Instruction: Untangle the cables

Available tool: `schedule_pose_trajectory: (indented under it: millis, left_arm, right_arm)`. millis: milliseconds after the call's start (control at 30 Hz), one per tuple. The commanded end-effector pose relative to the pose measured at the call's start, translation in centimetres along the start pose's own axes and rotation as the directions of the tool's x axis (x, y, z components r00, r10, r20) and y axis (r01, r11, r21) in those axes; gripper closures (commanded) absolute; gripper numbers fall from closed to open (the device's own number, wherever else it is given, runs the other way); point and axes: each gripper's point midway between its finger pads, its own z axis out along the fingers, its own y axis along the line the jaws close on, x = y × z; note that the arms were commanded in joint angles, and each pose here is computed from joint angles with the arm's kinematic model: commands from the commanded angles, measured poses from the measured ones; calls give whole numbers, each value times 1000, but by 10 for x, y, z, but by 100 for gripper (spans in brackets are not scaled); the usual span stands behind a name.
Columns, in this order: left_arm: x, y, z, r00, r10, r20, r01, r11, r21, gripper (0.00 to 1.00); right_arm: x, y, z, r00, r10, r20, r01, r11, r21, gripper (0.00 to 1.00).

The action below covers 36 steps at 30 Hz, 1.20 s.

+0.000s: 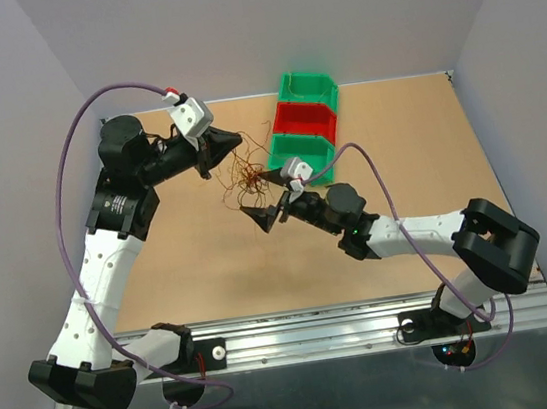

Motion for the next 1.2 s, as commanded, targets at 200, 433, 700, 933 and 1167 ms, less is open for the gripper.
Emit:
schedule_pose_trajectory:
  millis: [200,433,700,933,1167]
  left_arm:
    - [-26,-13,-11,997,53,52,-54,999,3,100]
    - [-49,-10,-26,991,113,70,-108,992,-70,100]
    - [-83,63,-64,970,243,11,-204,838,-506,100]
    - [-101,122,-117,969,245,32,-129,613,-779,100]
    - [-89,158,-157,974,227,-7,-120,485,-866,100]
  right_arm:
    - [-39,-50,34,993,-62,99,34,965,261,53]
    - [-6,-41,30,998,-62,30,54,975,215,100]
    - [58,1,-4,993,35,-115,-34,999,12,100]
    - [110,-22,-64,961,25,-276,19,987,158,99]
    - [59,-72,-159,988,134,-72,-80,860,504,100]
